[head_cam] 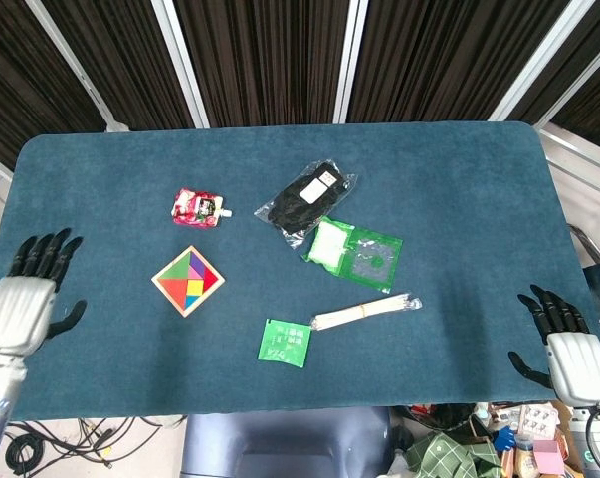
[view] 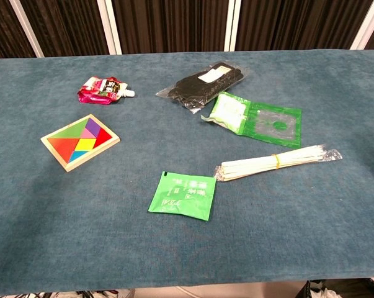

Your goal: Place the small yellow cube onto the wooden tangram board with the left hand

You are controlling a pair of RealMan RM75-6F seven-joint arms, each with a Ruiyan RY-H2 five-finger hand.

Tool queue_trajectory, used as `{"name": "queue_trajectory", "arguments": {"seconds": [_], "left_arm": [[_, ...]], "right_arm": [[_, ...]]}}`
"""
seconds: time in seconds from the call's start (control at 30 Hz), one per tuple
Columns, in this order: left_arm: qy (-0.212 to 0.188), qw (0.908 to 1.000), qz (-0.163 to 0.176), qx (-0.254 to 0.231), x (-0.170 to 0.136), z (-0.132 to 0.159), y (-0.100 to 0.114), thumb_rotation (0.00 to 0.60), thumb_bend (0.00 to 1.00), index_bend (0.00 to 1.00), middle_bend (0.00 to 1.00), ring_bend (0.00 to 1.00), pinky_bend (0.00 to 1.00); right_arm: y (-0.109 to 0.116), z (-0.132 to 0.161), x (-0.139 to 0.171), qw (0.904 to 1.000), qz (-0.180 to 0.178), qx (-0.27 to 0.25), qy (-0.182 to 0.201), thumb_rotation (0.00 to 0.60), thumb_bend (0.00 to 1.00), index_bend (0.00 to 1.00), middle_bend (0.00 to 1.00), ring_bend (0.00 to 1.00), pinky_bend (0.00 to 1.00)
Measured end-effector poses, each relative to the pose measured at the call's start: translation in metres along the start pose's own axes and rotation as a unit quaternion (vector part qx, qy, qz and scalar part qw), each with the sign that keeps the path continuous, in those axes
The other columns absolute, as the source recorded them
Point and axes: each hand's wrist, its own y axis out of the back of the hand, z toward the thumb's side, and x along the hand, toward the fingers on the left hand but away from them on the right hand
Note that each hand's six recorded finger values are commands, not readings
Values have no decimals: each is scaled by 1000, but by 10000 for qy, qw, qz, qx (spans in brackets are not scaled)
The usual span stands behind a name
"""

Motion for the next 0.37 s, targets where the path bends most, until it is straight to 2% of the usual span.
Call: {"name": "queue_trajectory", "arguments": {"seconds": [0.13,0.37], "left_arm": [[255,9996,-89,-67,-32,-22,-1,600,303,43,0,0,0],[427,9984,-115,-357,-47,-44,-6,600,304,42,0,0,0]], "right_arm": [[0,1,0,10000,-9,-11,28,600,168,147,46,75,129],[-1,3,-2,10000,-25,-65,20,600,168,147,46,75,129]]}}
